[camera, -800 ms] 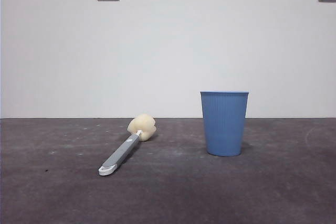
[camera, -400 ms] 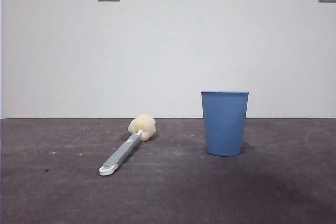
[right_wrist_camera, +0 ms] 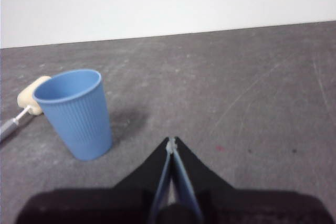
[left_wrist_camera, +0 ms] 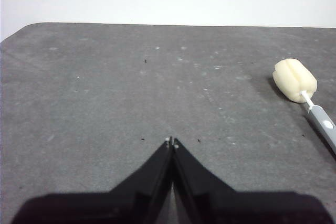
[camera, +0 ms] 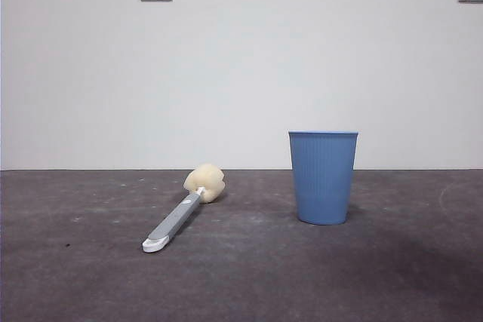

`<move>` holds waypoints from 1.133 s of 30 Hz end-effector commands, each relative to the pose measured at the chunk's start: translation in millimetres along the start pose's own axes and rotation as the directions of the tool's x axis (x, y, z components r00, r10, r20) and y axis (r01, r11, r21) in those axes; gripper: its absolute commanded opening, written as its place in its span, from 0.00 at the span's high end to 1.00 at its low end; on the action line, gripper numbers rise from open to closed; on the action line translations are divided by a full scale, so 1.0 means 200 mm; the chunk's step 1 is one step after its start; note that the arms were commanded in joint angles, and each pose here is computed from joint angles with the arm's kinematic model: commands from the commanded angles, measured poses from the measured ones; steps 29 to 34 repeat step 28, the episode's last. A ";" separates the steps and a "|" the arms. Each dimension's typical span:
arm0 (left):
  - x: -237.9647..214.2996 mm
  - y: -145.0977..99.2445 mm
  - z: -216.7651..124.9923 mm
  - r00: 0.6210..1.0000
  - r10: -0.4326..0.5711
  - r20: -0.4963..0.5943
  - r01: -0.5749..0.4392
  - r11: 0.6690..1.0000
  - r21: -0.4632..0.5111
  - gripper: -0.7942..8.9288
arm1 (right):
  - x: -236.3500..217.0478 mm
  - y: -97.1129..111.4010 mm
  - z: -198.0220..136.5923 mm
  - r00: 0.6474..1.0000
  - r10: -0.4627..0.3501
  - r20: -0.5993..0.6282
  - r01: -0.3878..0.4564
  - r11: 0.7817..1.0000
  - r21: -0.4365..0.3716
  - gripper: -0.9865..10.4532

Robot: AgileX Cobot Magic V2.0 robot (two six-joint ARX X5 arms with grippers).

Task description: Pick up the cup brush,pick up the cup,insert the brush into the cup,clean the cup,put the cup brush back,put the cup back to the fixed position on the table

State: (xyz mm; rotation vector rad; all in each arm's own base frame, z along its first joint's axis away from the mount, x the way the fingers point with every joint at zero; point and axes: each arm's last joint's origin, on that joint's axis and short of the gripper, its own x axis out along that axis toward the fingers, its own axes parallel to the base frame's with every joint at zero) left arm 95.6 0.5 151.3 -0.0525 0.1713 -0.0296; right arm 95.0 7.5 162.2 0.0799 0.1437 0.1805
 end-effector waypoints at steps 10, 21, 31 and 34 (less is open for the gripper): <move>0.01 0.00 -0.02 1.000 0.005 -0.009 -0.005 1.000 -0.005 0.92 | 0.01 -0.01 -0.07 1.000 -0.006 -0.030 0.007 1.000 0.029 0.91; 0.01 0.00 -0.02 1.000 0.005 -0.009 -0.005 1.000 -0.005 0.92 | 0.01 -0.01 -0.06 1.000 -0.005 -0.029 0.006 1.000 0.029 0.91; 0.01 0.00 -0.02 1.000 0.005 -0.009 -0.005 1.000 -0.005 0.92 | 0.01 -0.01 -0.06 1.000 -0.005 -0.029 0.006 1.000 0.029 0.91; 0.01 0.00 -0.02 1.000 0.005 -0.009 -0.005 1.000 -0.005 0.92 | 0.01 -0.01 -0.06 1.000 -0.005 -0.029 0.006 1.000 0.029 0.91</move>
